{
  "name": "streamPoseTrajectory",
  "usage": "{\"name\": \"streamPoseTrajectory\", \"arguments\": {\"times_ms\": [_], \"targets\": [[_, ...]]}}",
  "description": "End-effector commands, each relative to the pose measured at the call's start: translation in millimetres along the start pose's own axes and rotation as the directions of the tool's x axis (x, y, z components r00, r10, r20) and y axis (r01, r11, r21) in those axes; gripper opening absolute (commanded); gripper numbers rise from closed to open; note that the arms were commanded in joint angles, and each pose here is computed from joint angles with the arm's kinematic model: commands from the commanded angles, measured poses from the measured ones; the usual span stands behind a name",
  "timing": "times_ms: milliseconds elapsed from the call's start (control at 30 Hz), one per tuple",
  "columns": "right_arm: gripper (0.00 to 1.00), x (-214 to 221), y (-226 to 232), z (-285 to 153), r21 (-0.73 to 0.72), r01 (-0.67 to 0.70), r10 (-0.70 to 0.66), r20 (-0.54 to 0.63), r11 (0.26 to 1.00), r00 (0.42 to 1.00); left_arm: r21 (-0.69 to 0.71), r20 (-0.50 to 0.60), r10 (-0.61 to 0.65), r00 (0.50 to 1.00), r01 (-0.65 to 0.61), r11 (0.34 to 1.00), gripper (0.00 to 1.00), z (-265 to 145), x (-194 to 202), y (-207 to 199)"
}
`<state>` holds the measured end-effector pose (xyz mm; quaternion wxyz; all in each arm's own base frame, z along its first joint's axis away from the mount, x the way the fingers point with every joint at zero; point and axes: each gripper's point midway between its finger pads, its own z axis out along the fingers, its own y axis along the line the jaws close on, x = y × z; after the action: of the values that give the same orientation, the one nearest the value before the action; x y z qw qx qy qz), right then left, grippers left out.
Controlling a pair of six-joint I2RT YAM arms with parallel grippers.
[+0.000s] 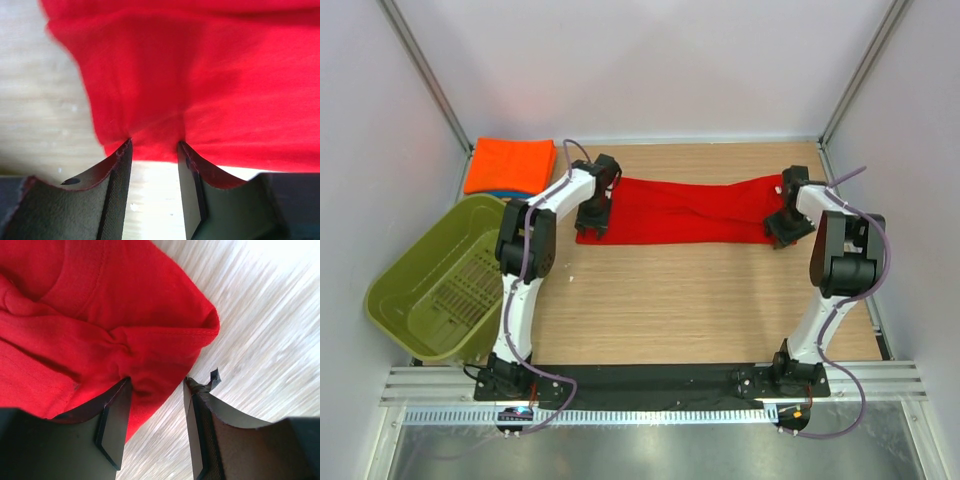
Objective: Fold and stack the t-shirts
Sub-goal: Fold the tshirt
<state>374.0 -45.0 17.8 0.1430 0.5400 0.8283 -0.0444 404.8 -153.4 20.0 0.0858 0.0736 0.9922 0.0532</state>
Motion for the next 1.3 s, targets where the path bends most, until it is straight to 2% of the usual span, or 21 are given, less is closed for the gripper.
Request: {"name": "streamPoseTrajectory", "arguments": {"times_ms": [0, 67, 133, 233, 367, 467, 567, 600, 633, 700, 733, 833, 900, 967, 1033, 1100, 1267], "targets": [[0.52, -33, -26, 16, 0.071, 0.033, -0.041, 0.109, 0.997, 0.993, -0.112, -0.044, -0.03, 0.999, 0.025, 0.993, 0.43, -7, 28, 23], [0.52, -49, -18, 15, 0.045, 0.042, -0.047, 0.128, 0.998, 0.991, -0.11, -0.019, -0.054, 0.998, 0.052, 0.993, 0.44, -24, 34, 25], [0.51, -63, -9, 19, 0.044, 0.094, -0.099, 0.141, 0.995, 0.985, -0.043, -0.006, -0.065, 0.998, 0.065, 0.997, 0.46, -38, 37, 12], [0.51, -71, -13, 38, 0.119, 0.141, -0.154, 0.109, 0.983, 0.982, 0.017, 0.087, -0.066, 0.994, 0.064, 0.998, 0.5, -75, 30, 2], [0.51, -100, 20, 45, 0.015, 0.175, -0.176, 0.105, 0.984, 0.979, 0.092, 0.158, -0.03, 0.987, 0.015, 0.996, 0.52, -105, 20, -10], [0.52, -109, 67, 43, -0.155, 0.254, -0.242, 0.091, 0.955, 0.966, 0.093, 0.195, 0.011, 0.981, -0.029, 0.995, 0.54, -102, 7, -11], [0.52, -115, 105, 40, -0.296, 0.315, -0.298, 0.102, 0.902, 0.949, 0.09, 0.219, 0.039, 0.975, -0.06, 0.994, 0.55, -94, -19, -13], [0.53, -116, 111, 40, -0.314, 0.325, -0.307, 0.108, 0.892, 0.946, 0.103, 0.268, 0.036, 0.963, -0.066, 0.992, 0.54, -104, -39, -17], [0.54, -121, 121, 32, -0.343, 0.343, -0.318, 0.127, 0.875, 0.939, 0.084, 0.245, 0.051, 0.968, -0.074, 0.994, 0.54, -85, -46, -20], [0.56, -119, 127, 22, -0.381, 0.365, -0.344, 0.123, 0.849, 0.931, 0.072, 0.294, 0.058, 0.954, -0.082, 0.994, 0.54, -89, -74, -17], [0.58, -118, 126, 19, -0.386, 0.369, -0.349, 0.122, 0.846, 0.929, 0.066, 0.265, 0.068, 0.962, -0.089, 0.994, 0.54, -69, -78, -19], [0.6, -121, 115, -11, -0.38, 0.365, -0.333, 0.148, 0.85, 0.931, 0.091, 0.251, 0.071, 0.965, -0.096, 0.991, 0.54, -51, -97, -14], [0.61, -123, 112, -42, -0.401, 0.347, -0.304, 0.169, 0.848, 0.938, 0.109, 0.235, 0.071, 0.969, -0.099, 0.989, 0.55, -42, -99, -7], [0.62, -115, 105, -54, -0.415, 0.332, -0.297, 0.149, 0.847, 0.943, 0.158, 0.205, 0.072, 0.976, -0.105, 0.982, 0.55, -30, -95, -7], [0.62, -107, 105, -78, -0.469, 0.306, -0.275, 0.135, 0.828, 0.952, 0.235, 0.181, 0.095, 0.979, -0.137, 0.962, 0.55, -26, -87, -16], [0.63, -103, 108, -105, -0.529, 0.279, -0.244, 0.138, 0.801, 0.96, 0.256, 0.166, 0.114, 0.98, -0.154, 0.954, 0.55, -19, -78, -19], [0.66, -62, 101, -131, -0.603, 0.299, -0.291, 0.115, 0.74, 0.95, 0.221, 0.153, 0.111, 0.982, -0.144, 0.965, 0.54, -8, -74, -13]]}}
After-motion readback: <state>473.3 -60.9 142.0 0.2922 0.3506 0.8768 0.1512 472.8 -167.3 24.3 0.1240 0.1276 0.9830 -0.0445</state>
